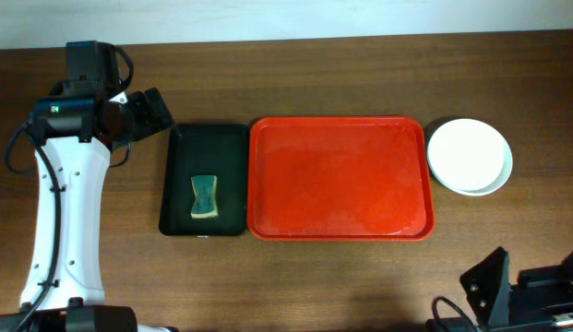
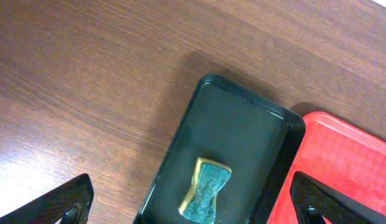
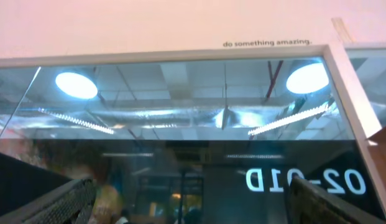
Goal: Clean dirty plates on tray and stack at the side
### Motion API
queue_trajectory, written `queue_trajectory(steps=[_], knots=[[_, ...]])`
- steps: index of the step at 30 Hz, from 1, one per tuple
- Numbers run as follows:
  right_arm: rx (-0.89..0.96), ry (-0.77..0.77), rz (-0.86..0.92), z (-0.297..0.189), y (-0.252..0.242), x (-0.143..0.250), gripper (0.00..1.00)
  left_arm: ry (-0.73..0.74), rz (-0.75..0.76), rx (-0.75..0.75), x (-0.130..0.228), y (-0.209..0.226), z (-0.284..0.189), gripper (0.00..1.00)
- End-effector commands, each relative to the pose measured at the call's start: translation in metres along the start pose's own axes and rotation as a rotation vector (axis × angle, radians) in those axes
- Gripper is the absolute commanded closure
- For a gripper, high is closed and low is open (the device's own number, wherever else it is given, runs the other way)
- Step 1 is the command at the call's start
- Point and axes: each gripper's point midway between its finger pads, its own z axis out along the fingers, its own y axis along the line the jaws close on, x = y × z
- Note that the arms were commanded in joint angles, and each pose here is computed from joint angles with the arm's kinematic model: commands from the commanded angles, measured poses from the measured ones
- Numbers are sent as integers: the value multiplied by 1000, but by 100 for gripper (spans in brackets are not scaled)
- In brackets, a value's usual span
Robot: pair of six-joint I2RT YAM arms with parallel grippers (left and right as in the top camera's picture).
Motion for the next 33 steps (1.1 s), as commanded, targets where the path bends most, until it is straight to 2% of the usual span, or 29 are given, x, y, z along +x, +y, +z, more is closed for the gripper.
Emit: queue_trajectory(steps=[1,5,11,16,22,28,33], knots=[[0,-13,-2,-12,0,23,2,-1,-16,-6,-1,2,1,1],[0,-12,6,-31,0,53,2,-1,-16,-6,-1,2,1,1],[-2,97,34,-52,1,104,2,-1,-16,-6,-1,2,1,1],[7,275,50,-60,0,147,1,-1,-16,-6,-1,2,1,1],[-8,690,93,-107,7,237,2,-1,-16,-6,-1,2,1,1],[0,1039,128,-172,12,292,2,-1,-16,-6,-1,2,1,1],[-21,1061,80,-177,11,295,2,-1,-16,-6,-1,2,1,1]])
